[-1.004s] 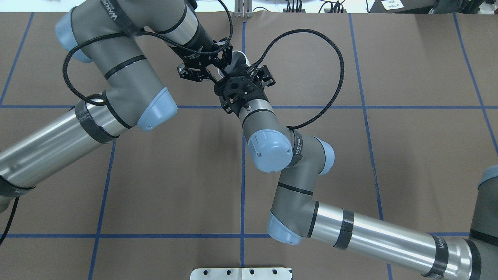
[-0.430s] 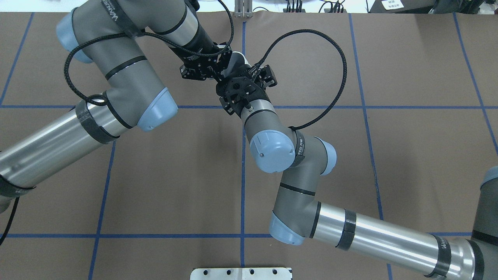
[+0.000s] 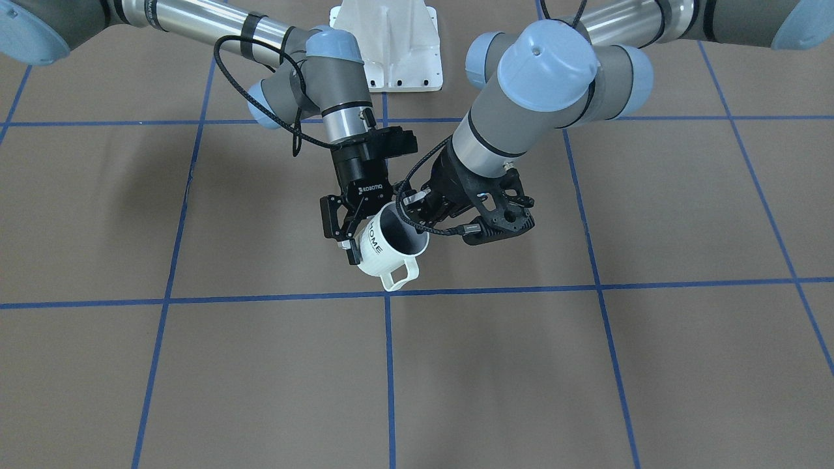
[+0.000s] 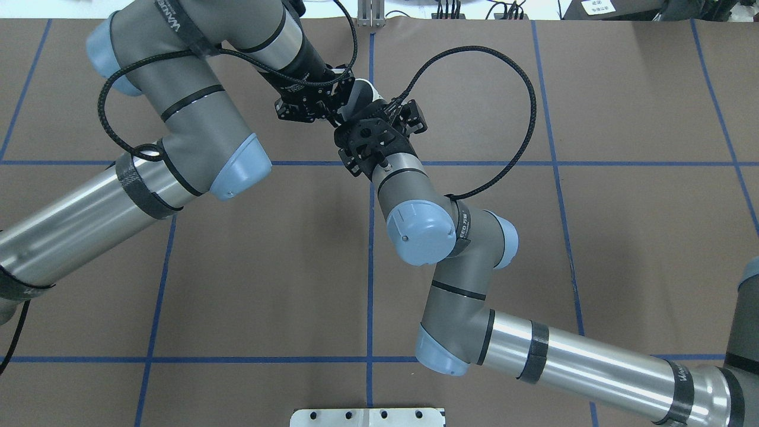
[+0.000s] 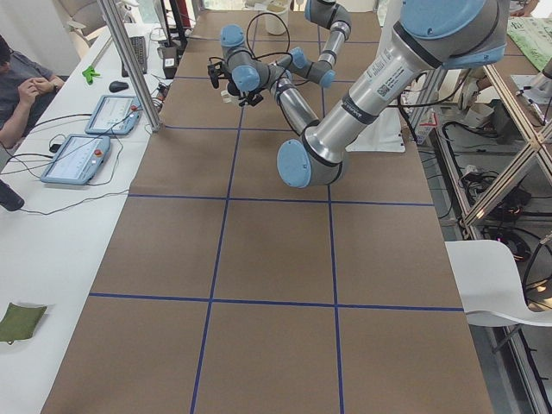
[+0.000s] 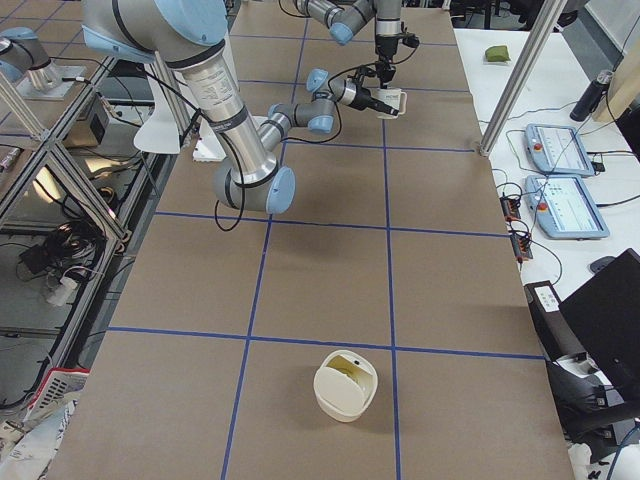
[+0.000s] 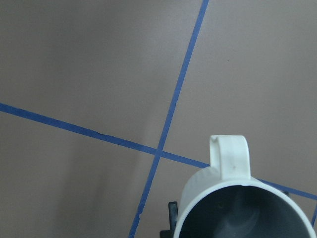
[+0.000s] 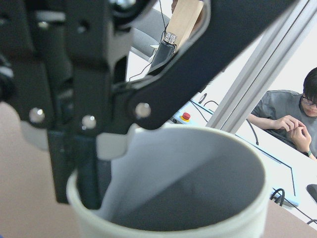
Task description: Left arm hands cup to right arm to dump lemon
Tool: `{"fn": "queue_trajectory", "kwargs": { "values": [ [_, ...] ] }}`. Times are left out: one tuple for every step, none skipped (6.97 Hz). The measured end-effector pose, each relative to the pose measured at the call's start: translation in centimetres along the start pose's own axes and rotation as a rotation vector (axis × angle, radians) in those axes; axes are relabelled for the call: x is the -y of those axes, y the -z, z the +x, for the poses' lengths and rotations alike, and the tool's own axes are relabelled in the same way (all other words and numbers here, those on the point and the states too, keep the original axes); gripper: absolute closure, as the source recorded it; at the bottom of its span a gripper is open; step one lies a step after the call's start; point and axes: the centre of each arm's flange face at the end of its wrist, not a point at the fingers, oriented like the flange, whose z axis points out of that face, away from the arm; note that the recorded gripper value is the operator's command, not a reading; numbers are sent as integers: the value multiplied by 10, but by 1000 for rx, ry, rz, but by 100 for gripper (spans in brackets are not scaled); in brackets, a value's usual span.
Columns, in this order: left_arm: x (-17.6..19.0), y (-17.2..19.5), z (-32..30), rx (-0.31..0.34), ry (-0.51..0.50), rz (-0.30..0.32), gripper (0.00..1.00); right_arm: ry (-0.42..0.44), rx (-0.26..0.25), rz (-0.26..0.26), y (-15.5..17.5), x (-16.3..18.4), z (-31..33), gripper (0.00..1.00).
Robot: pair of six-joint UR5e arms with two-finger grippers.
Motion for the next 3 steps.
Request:
{"fn": "queue_trajectory", "kwargs": {
  "values": [
    [0,0,0,0,1,1,100,-2,5,4,4,0,-3,1],
    [0,1,1,-1,0,1,100,-2,7,8,9,-1,-10,1],
    [0,1,1,-2,-1,1,100,3,4,12,14,-6,-17,1]
  ]
}}
